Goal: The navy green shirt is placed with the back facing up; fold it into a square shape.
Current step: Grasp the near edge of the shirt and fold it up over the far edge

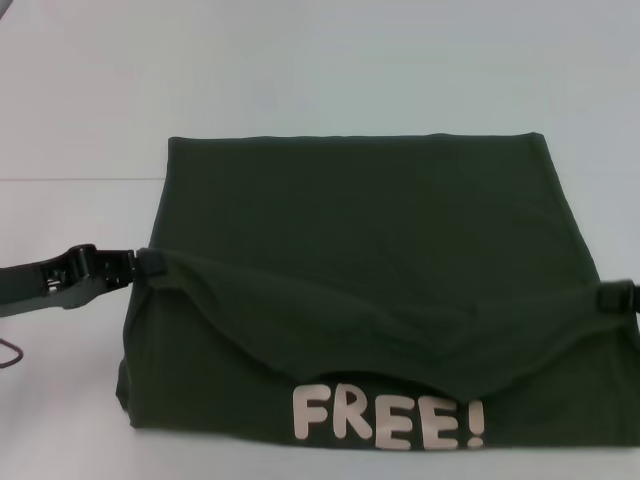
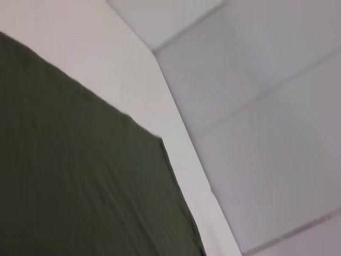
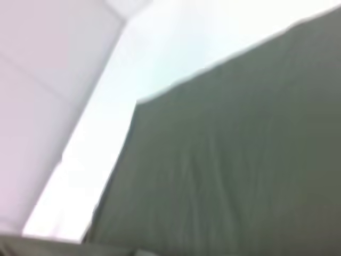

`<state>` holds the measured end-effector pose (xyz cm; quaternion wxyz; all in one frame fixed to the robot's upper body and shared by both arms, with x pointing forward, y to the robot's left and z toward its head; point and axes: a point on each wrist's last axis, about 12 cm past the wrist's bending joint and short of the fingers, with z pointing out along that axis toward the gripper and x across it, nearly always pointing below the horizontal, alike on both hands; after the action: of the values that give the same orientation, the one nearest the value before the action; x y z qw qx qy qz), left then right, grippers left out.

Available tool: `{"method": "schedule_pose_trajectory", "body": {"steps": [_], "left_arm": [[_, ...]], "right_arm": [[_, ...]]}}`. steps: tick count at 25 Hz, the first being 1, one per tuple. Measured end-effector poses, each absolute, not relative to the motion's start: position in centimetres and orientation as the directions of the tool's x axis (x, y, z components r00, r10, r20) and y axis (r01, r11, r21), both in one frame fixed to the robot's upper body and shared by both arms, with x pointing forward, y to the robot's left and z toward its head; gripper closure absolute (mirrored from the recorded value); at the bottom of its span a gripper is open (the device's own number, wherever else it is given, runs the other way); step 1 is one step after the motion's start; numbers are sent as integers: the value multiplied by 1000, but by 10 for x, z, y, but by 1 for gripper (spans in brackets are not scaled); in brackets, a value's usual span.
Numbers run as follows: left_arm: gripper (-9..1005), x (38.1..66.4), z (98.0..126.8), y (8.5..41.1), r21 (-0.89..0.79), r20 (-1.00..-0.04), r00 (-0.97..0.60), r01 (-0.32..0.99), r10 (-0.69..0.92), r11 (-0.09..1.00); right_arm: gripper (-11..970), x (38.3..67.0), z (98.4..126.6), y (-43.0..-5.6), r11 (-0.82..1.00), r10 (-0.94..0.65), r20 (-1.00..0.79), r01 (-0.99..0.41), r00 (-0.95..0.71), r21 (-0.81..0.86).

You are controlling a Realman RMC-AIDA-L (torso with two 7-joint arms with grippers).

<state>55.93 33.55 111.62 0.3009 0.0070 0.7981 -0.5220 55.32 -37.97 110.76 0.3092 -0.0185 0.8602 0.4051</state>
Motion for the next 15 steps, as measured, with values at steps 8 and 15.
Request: {"method": "schedule_pose_trajectory", "body": {"steps": [8, 15], "left_arm": [[937, 563, 1098, 327, -824, -499, -770, 278, -398, 494], [937, 567, 1094, 322, -825, -515, -723, 271, -461, 496]], "right_arm": [[832, 563, 1089, -371, 688, 385, -575, -191, -722, 700], [826, 569, 1078, -366, 711, 448, -593, -136, -669, 690]]}}
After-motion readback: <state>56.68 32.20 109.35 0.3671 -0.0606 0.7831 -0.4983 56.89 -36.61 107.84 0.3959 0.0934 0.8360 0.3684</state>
